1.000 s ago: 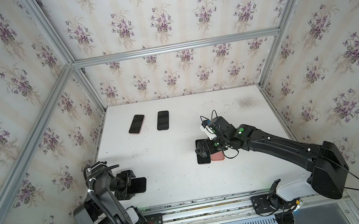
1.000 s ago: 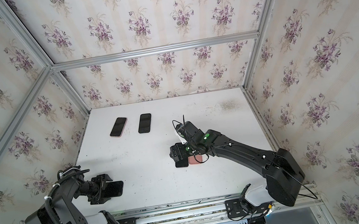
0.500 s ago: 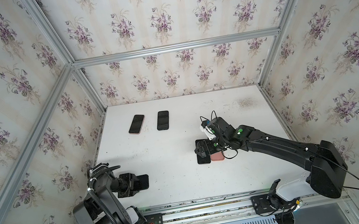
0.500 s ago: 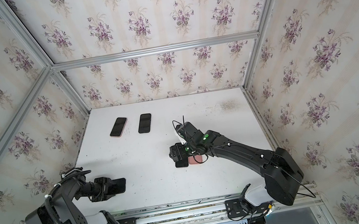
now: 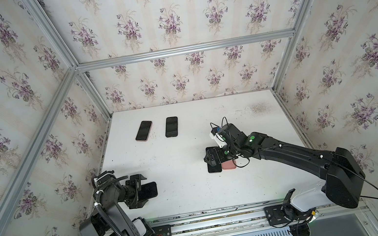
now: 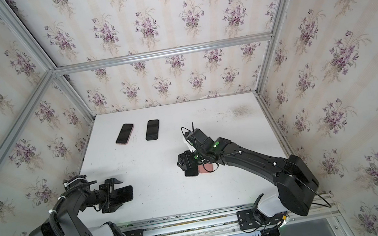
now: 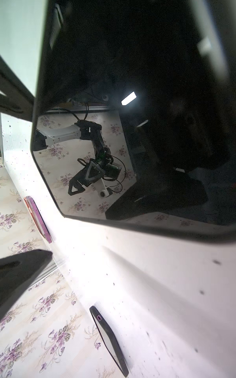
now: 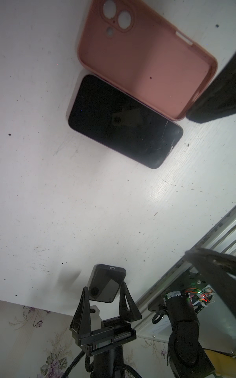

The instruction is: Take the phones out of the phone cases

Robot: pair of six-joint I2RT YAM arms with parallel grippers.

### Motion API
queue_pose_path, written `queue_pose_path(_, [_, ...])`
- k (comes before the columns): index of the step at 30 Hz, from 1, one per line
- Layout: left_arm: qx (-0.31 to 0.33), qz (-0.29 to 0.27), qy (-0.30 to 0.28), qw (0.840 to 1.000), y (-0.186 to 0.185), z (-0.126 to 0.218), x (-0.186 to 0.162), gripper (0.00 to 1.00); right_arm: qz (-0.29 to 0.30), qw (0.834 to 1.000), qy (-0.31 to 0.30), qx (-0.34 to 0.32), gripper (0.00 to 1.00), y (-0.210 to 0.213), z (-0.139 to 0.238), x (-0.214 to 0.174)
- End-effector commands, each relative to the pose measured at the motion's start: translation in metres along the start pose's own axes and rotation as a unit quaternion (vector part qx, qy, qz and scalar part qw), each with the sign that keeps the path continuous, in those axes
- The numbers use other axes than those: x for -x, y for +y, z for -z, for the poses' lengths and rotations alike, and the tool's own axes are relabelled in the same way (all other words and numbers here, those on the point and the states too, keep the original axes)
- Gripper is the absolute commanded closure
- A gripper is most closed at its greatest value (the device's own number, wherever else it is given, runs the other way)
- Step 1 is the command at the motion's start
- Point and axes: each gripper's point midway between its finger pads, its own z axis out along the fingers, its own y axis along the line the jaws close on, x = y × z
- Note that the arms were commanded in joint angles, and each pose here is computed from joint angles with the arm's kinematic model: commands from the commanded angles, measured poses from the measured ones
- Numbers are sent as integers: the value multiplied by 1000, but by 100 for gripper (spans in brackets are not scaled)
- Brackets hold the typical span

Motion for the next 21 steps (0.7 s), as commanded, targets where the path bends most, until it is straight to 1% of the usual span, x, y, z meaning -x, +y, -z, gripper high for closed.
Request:
queue_pose_path(1, [50, -19, -121, 991, 13, 4, 45, 0, 2, 1000, -3, 12, 1, 5, 0, 2])
queue_pose_path(4, [66, -4, -132, 989, 18, 10, 46, 0, 5, 1000, -1, 18, 1, 7, -1, 1])
queue_pose_path(8, [108, 27, -160, 981, 32, 21, 52, 0, 8, 1000, 2, 23, 1, 8, -2, 0])
queue_pose_path(11, [135, 38, -161, 977, 36, 25, 54, 0, 10, 1000, 5, 26, 0, 8, -4, -1])
queue_pose_path(15, [147, 47, -171, 973, 37, 26, 60, 0, 12, 999, 10, 32, 1, 9, -6, -4])
queue_pose_path(21, [129, 55, -192, 971, 27, 30, 68, 0, 20, 999, 18, 42, 1, 12, -9, -6])
